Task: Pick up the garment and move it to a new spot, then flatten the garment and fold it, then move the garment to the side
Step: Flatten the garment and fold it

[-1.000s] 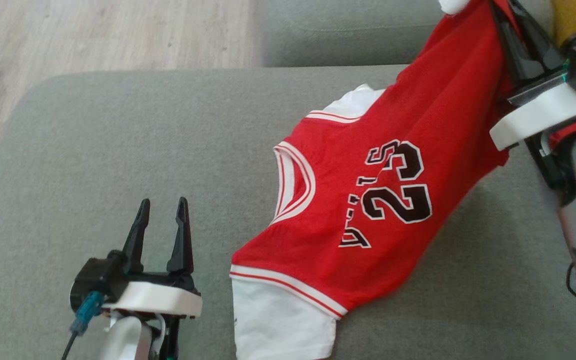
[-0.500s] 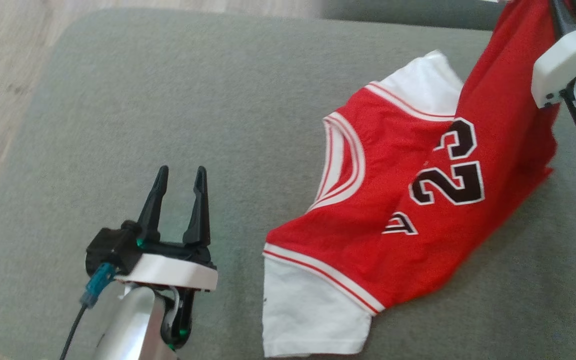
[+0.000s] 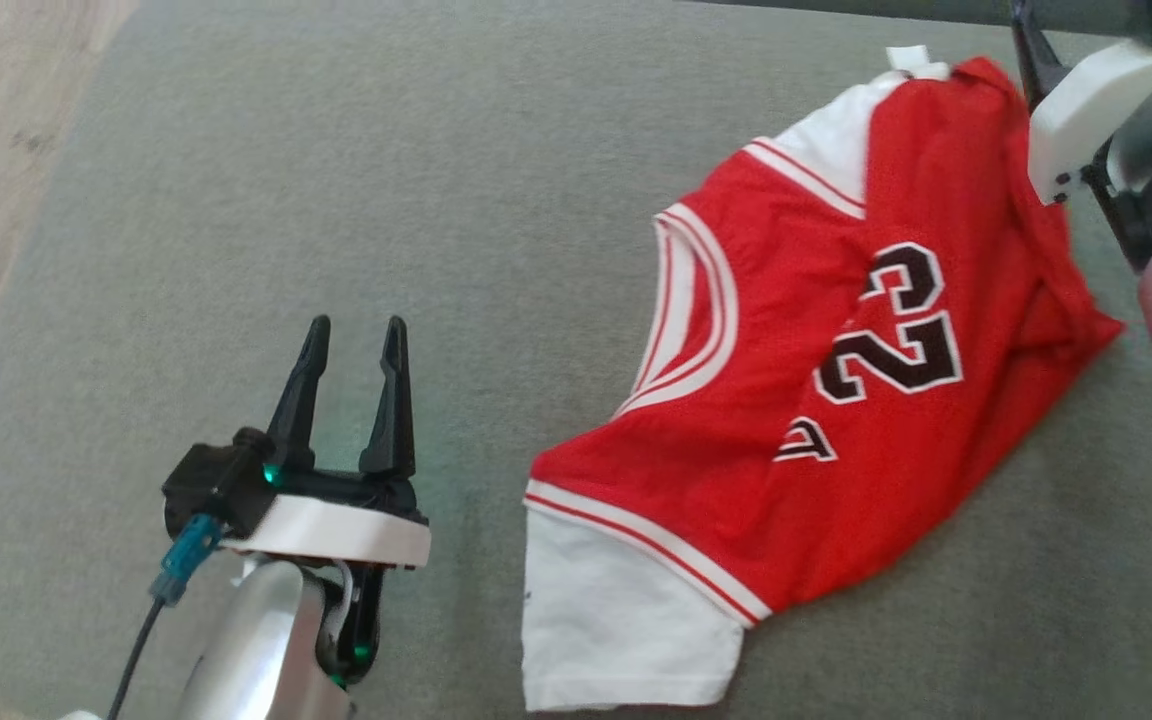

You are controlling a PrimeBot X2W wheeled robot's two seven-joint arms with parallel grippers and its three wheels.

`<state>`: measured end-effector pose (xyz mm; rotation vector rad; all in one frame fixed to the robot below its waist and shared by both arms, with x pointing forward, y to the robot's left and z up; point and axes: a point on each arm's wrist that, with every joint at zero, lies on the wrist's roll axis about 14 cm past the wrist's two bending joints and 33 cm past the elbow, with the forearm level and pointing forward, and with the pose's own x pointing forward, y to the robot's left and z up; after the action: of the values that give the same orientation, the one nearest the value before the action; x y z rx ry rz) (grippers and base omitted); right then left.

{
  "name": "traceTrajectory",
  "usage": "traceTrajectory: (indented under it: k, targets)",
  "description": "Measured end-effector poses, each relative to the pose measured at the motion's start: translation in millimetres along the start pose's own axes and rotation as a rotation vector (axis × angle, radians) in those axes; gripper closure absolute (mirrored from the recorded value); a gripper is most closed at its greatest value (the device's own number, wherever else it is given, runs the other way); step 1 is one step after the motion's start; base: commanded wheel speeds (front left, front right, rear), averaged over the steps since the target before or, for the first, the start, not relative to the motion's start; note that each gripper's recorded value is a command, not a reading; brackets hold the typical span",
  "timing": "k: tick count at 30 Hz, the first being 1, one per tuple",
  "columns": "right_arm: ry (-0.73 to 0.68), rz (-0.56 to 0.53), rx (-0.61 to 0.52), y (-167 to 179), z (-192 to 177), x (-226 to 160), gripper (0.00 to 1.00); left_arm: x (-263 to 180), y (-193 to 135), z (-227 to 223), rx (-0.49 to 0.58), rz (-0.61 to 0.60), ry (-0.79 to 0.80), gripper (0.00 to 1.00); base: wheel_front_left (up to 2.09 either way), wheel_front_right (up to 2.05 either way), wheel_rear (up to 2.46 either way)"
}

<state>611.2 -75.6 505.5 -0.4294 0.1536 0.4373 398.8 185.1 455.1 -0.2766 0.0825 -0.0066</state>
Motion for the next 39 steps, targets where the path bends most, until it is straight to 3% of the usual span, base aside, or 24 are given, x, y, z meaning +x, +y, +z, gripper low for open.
traceTrajectory:
  k: [12, 20, 27, 32, 39]
  targets:
    - [-0.196, -0.138, 0.16, -48, 38, -60, 0.0, 11, -44, 17, -0.017, -0.127, -0.055, 0.0, 0.0, 0.0, 0.0]
    - [-0.278, -0.228, 0.292, -57, 29, -116, 0.0, 4, -62, 18, -0.029, -0.173, -0.061, 0.0, 0.0, 0.0, 0.0]
    - [-0.274, -0.278, 0.421, -35, 0, -155, 0.0, 4, -75, 20, -0.022, -0.211, -0.067, 0.0, 0.0, 0.0, 0.0]
    - [-0.16, -0.314, 0.549, -1, -49, -181, 0.0, 3, -76, 21, -0.022, -0.214, -0.071, 0.0, 0.0, 0.0, 0.0]
    - [-0.004, -0.378, 0.622, -2, -98, -198, 0.0, 5, -70, 13, -0.023, -0.198, -0.046, 0.0, 0.0, 0.0, 0.0]
